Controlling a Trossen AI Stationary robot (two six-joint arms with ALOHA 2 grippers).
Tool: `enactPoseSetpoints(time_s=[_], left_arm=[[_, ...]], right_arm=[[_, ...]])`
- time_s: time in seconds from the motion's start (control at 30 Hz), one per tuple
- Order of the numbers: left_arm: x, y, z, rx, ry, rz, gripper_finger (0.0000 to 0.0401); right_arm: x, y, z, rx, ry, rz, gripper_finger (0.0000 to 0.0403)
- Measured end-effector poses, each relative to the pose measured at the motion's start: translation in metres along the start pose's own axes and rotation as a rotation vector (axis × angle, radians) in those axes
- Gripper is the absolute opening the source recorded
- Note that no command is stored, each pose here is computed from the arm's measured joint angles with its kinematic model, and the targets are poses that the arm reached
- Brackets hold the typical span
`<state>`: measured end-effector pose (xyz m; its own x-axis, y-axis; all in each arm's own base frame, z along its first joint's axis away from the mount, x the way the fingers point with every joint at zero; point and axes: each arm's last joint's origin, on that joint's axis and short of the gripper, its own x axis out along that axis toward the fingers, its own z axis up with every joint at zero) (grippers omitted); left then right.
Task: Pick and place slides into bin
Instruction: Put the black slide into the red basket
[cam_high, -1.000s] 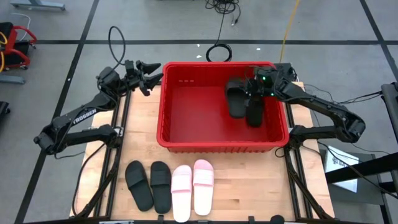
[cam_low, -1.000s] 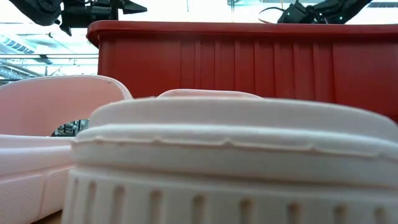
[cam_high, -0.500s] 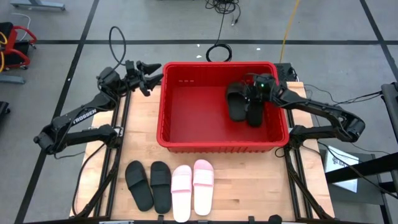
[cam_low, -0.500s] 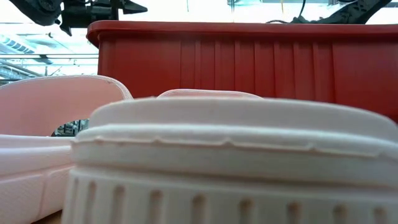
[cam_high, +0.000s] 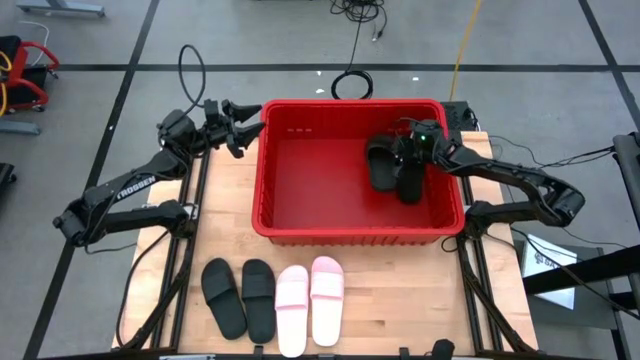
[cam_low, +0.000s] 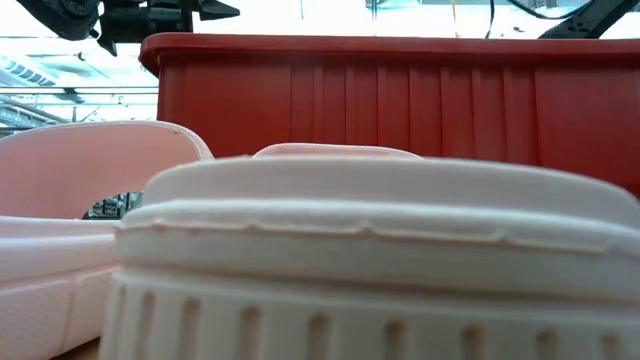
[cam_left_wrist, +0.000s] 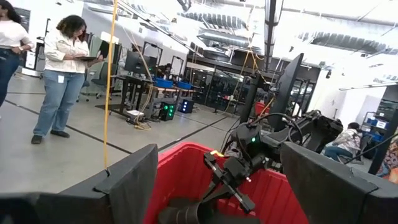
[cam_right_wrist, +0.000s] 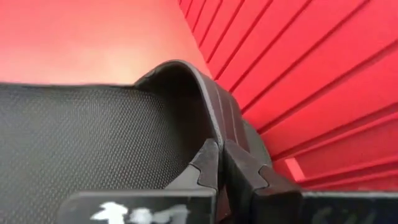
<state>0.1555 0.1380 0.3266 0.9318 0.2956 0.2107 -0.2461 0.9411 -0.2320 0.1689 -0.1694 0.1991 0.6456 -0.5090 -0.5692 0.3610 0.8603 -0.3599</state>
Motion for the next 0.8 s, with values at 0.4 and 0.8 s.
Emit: enactPoseSetpoints(time_s=[0.4,0.8], left_arm=[[0.000,0.000,0.000,-0.001,0.001,-0.001,0.0340],[0.000,0.000,0.000,0.005,0.001,-0.002,0.0340]], right_arm=[[0.025,0.003,-0.012,-0.049,0.076,0.004,0.0002],[0.007,0.000,-0.010,-0.022,0.099,-0.023,0.0008]])
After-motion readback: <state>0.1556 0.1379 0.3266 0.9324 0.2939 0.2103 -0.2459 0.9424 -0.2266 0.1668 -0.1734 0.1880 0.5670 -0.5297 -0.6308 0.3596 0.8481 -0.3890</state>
